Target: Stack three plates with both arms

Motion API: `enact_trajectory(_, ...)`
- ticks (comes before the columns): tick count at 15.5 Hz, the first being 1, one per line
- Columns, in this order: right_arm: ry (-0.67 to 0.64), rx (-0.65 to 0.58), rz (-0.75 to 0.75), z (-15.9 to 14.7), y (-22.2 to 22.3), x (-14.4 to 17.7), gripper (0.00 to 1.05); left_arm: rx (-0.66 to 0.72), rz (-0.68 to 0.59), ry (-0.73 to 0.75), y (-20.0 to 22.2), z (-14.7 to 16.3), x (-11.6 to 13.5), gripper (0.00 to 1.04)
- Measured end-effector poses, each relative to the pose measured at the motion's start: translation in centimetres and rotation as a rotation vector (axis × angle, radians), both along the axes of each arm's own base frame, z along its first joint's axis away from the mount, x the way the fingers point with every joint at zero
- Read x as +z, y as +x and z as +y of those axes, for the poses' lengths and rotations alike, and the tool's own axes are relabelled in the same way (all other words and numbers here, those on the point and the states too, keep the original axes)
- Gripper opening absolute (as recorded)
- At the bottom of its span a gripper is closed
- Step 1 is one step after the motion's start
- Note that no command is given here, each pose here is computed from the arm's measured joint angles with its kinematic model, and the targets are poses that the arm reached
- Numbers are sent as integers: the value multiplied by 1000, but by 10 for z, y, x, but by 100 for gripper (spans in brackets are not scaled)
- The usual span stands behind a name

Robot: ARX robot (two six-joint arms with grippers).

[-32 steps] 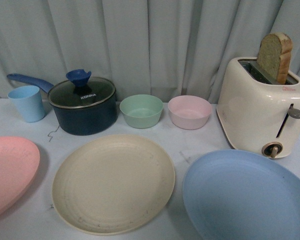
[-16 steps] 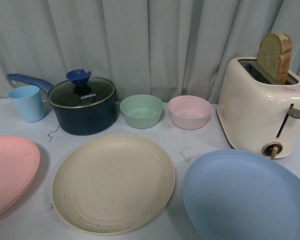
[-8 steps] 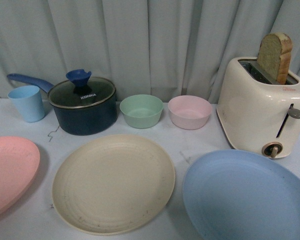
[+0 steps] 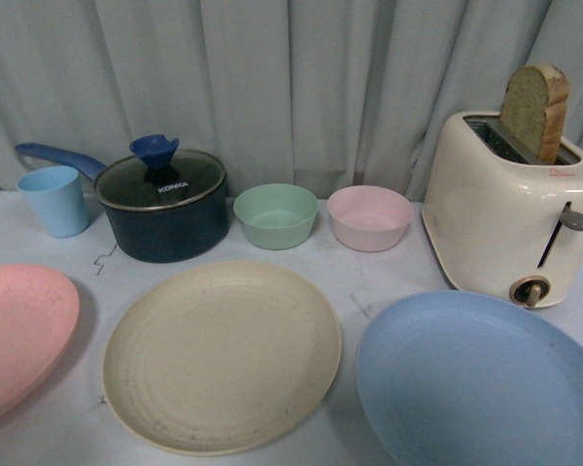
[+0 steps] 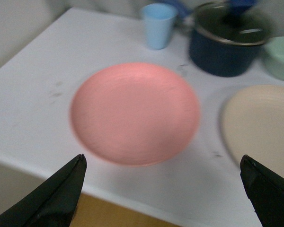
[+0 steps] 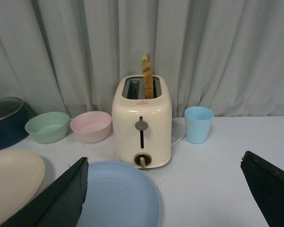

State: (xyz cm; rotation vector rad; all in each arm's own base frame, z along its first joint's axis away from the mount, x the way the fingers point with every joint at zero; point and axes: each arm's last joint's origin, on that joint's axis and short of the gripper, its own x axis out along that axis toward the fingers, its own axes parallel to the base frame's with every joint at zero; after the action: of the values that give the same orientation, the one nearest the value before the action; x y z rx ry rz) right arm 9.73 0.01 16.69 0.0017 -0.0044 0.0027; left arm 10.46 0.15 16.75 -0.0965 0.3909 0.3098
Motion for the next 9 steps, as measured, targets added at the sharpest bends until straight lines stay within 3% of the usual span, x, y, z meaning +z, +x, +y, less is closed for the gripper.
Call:
enact_trajectory(1, 0, -6, 2, 0, 0, 0, 98, 82, -9, -19, 5, 8, 0, 98)
enact_trajectory(4, 0, -3, 1, 0, 0, 0, 98, 84, -73, -60, 17, 21, 10, 98)
enact_trajectory(7, 0, -3, 0, 0, 0, 0, 98, 17, -107, -41, 67, 78, 28, 98)
enact_trajectory(9, 0, -3, 0, 0, 0, 0, 98, -34, -49, -13, 108, 121, 18, 98)
